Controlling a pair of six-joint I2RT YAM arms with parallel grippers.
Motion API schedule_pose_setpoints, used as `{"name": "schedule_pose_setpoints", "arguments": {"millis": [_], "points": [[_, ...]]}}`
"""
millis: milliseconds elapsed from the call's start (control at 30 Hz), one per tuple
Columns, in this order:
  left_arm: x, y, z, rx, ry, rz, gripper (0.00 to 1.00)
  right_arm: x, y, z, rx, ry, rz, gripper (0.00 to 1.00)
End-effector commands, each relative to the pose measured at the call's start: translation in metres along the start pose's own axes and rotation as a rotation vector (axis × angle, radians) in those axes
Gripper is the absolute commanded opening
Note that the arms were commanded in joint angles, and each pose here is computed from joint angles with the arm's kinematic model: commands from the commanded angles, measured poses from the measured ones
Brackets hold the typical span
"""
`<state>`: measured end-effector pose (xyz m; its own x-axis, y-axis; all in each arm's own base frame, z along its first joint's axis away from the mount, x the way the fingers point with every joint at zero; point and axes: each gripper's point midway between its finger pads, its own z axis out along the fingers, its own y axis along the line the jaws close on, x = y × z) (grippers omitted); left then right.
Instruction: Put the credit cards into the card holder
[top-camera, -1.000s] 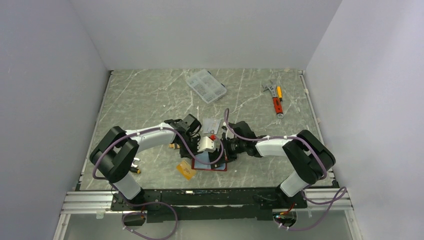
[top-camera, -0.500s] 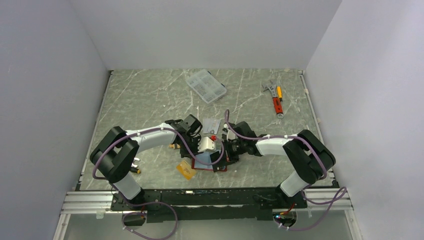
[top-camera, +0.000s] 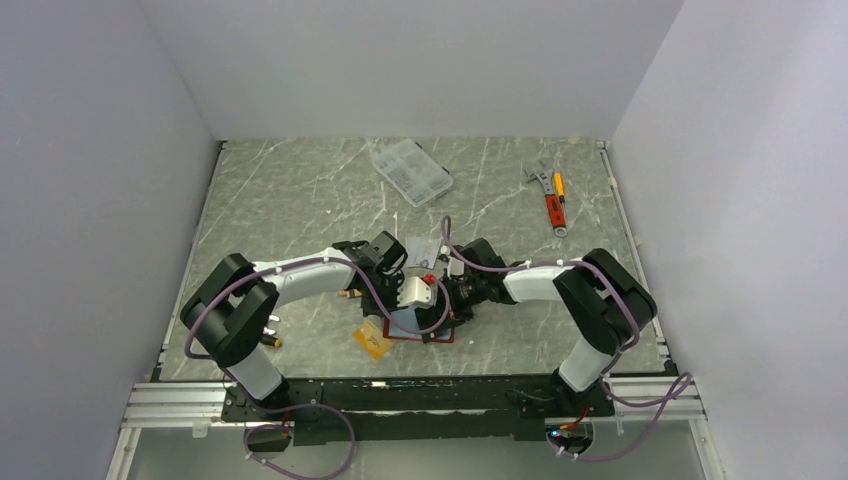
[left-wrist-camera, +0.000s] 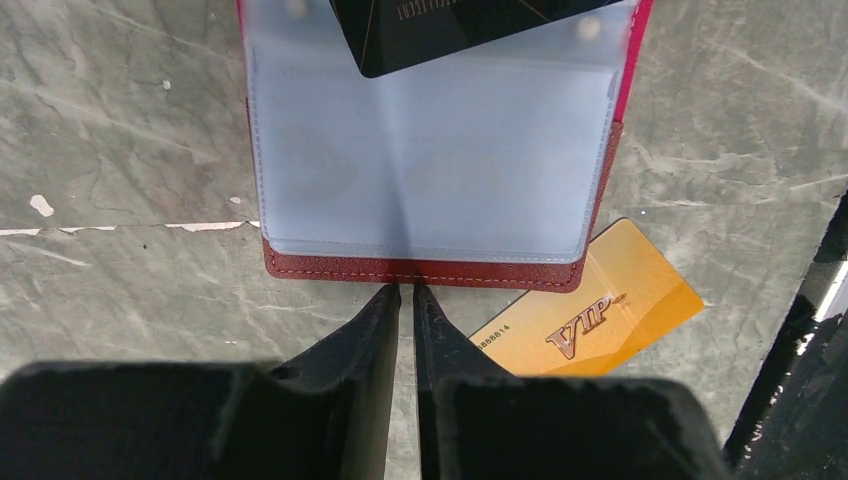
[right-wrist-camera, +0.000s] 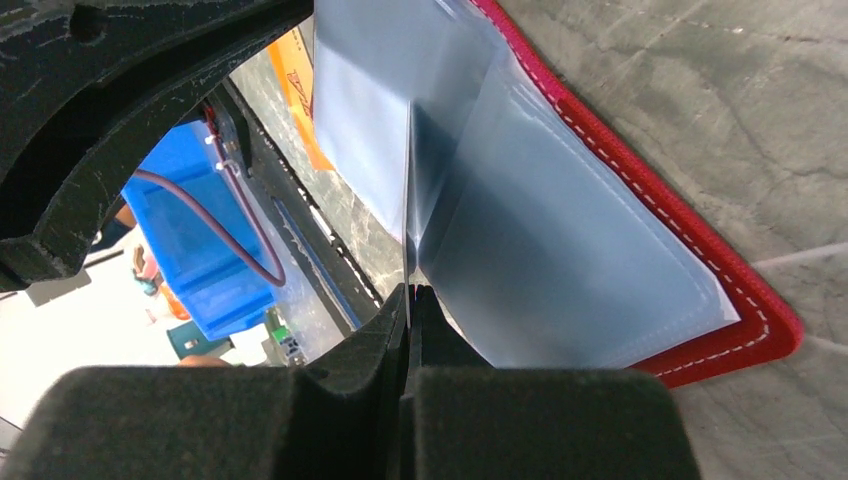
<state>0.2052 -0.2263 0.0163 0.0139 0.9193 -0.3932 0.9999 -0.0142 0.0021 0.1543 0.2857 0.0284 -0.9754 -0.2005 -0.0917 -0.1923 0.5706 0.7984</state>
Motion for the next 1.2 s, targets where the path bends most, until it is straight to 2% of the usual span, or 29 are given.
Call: {"name": "schedule_pose_setpoints", "arguments": {"millis": [0, 500, 1167], "points": [[-0.010, 0.008, 0.008, -0.019, -0.021, 0.047, 0.17, -0.008, 0.005, -0.001, -0.023, 0.004, -0.018, 0.00], [-0.011, -0.004, 0.013, 0.009, -0.023, 0.072, 0.15, -0.007, -0.005, -0.009, 0.012, -0.005, 0.030, 0.00], [-0.014, -0.004, 0.013, 0.013, -0.019, 0.074, 0.13, -0.003, 0.003, -0.009, -0.080, 0.005, 0.028, 0.00]]}}
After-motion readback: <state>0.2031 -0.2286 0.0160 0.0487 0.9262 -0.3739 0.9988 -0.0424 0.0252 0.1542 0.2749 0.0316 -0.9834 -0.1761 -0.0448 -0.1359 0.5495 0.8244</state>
